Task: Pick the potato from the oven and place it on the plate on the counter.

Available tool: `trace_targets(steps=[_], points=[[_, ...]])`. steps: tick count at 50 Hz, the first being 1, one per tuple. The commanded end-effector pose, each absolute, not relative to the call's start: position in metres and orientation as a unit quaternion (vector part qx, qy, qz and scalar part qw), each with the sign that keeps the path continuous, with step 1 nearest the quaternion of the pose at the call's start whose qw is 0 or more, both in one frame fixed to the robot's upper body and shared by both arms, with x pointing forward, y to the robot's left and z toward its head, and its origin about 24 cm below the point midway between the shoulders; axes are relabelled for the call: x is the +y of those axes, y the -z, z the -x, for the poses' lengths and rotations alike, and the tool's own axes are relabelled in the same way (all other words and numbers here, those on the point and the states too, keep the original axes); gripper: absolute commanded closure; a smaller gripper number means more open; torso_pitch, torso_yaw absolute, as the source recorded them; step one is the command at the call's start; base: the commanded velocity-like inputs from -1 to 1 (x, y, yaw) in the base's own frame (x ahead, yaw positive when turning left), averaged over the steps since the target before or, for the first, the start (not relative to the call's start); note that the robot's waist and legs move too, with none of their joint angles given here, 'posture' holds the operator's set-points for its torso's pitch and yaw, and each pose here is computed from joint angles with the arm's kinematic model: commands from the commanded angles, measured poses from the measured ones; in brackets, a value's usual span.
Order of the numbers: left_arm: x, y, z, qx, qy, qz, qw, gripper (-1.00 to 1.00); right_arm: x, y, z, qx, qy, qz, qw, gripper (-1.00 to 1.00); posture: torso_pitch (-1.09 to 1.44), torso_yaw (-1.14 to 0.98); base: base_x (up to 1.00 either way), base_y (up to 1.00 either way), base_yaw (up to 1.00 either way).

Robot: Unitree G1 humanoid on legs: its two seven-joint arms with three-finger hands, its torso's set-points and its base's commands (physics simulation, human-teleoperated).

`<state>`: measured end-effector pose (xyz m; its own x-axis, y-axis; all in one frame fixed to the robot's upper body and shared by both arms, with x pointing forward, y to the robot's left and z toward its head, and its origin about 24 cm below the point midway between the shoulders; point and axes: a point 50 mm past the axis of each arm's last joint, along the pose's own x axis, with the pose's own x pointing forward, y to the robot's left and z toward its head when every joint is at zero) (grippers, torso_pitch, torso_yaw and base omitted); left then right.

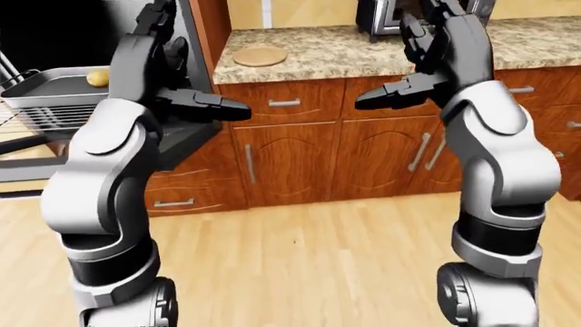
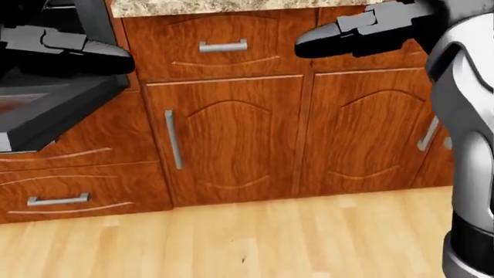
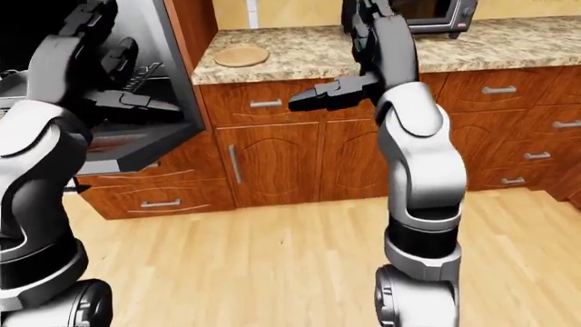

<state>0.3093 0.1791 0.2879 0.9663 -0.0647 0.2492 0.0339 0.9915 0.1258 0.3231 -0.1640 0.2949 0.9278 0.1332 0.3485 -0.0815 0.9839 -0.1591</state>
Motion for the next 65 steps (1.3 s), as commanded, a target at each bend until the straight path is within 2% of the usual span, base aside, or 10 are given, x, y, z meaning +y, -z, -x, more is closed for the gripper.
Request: trace_targets(steps=[1, 9, 20, 31, 51, 57, 65], points=[[0.187, -0.307, -0.302, -0.17, 0.007, -0.068, 0.983, -1.0, -0.158, -0.322, -0.315, -0.235, -0.072, 0.081, 0.966, -1.0, 0.0, 0.0, 0.18, 0.0, 0.0], [0.206, -0.315, -0.285, -0.179, -0.021, -0.077, 0.981, -1.0, -0.152, -0.343, -0.315, -0.25, -0.086, 0.085, 0.961, -1.0, 0.0, 0.0, 0.17, 0.0, 0.0], [0.206, -0.325, -0.278, -0.194, -0.029, -0.085, 0.977, -1.0, -0.15, -0.337, -0.302, -0.261, -0.096, 0.078, 0.957, -1.0, 0.0, 0.0, 0.18, 0.0, 0.0], [0.208, -0.318, -0.276, -0.193, -0.029, -0.087, 0.977, -1.0, -0.155, -0.336, -0.303, -0.26, -0.074, 0.087, 0.959, -1.0, 0.0, 0.0, 0.18, 0.0, 0.04], [0.212, -0.321, -0.265, -0.206, -0.037, -0.08, 0.974, -1.0, -0.15, -0.339, -0.298, -0.27, -0.093, 0.095, 0.954, -1.0, 0.0, 0.0, 0.27, 0.0, 0.0], [0.219, -0.35, -0.236, -0.243, -0.047, -0.078, 0.966, -1.0, -0.144, -0.362, -0.272, -0.3, -0.1, 0.103, 0.943, -1.0, 0.0, 0.0, 0.35, 0.0, 0.0], [0.217, -0.373, -0.218, -0.264, -0.054, -0.098, 0.958, -1.0, -0.15, -0.4, -0.252, -0.334, -0.087, 0.12, 0.931, -1.0, 0.0, 0.0, 0.35, 0.0, 0.0]])
